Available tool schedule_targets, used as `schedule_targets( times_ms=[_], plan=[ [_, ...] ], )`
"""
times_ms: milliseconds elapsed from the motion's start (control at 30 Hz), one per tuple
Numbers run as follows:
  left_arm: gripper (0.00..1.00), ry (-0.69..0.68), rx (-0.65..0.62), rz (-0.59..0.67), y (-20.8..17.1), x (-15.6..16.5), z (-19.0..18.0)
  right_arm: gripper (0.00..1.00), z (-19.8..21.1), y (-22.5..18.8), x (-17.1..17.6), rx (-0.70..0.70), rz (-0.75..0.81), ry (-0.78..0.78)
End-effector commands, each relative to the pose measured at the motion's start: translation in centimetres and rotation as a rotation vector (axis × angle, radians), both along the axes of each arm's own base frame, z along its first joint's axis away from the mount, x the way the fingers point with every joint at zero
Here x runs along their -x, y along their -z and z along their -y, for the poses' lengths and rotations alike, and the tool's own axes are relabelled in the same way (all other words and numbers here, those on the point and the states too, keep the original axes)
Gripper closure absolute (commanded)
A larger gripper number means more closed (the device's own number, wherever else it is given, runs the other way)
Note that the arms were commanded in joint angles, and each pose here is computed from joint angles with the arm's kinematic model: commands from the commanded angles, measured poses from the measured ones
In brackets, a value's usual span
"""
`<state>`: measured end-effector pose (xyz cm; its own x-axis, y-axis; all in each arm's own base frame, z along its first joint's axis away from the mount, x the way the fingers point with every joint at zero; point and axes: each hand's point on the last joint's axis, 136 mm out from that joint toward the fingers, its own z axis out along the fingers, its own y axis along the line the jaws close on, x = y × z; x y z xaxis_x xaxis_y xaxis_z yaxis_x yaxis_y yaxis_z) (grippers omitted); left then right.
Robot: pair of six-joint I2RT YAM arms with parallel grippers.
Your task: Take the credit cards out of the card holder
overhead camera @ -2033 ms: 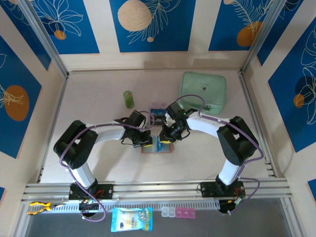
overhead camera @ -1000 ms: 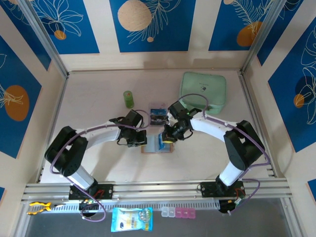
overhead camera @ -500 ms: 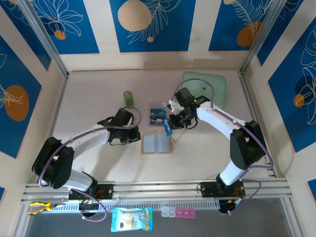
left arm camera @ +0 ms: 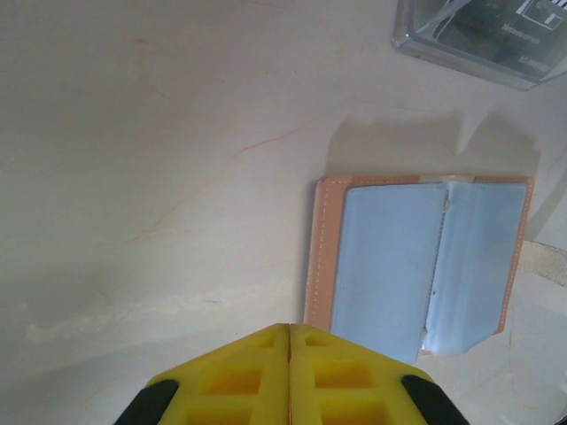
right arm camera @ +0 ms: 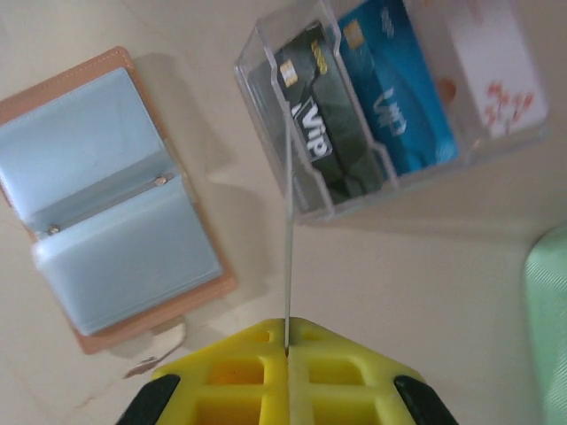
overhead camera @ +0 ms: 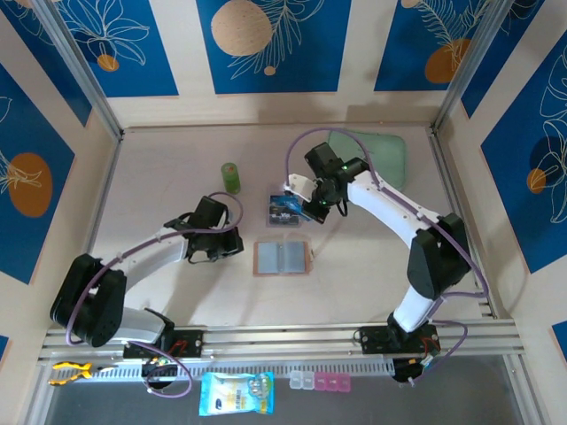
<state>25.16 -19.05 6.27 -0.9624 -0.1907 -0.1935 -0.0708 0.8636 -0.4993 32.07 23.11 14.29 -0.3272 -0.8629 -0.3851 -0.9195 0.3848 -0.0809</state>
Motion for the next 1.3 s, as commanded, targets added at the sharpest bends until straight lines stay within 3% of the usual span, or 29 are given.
schedule_targets(
  times_ms=[0,467,900,1267],
  plan=[
    [0.91,-0.001,0.005,0.007,-0.1,0.3,-0.6,1.0,-0.3,0.7,-1.0,0.079,0.022,-0.152],
    [0.9,-0.027,0.004,-0.005,0.2,0.6,-1.7,1.0,-2.7,1.7,-5.7,0.117,0.036,-0.22],
    [0.9,-0.038,0.003,-0.012,0.5,0.7,-2.0,0.99,-3.1,3.1,-6.5,0.125,0.028,-0.246],
    [0.9,-0.037,0.009,-0.01,0.2,0.5,-1.9,0.99,-3.3,-0.1,-6.5,0.09,0.076,-0.252]
  ],
)
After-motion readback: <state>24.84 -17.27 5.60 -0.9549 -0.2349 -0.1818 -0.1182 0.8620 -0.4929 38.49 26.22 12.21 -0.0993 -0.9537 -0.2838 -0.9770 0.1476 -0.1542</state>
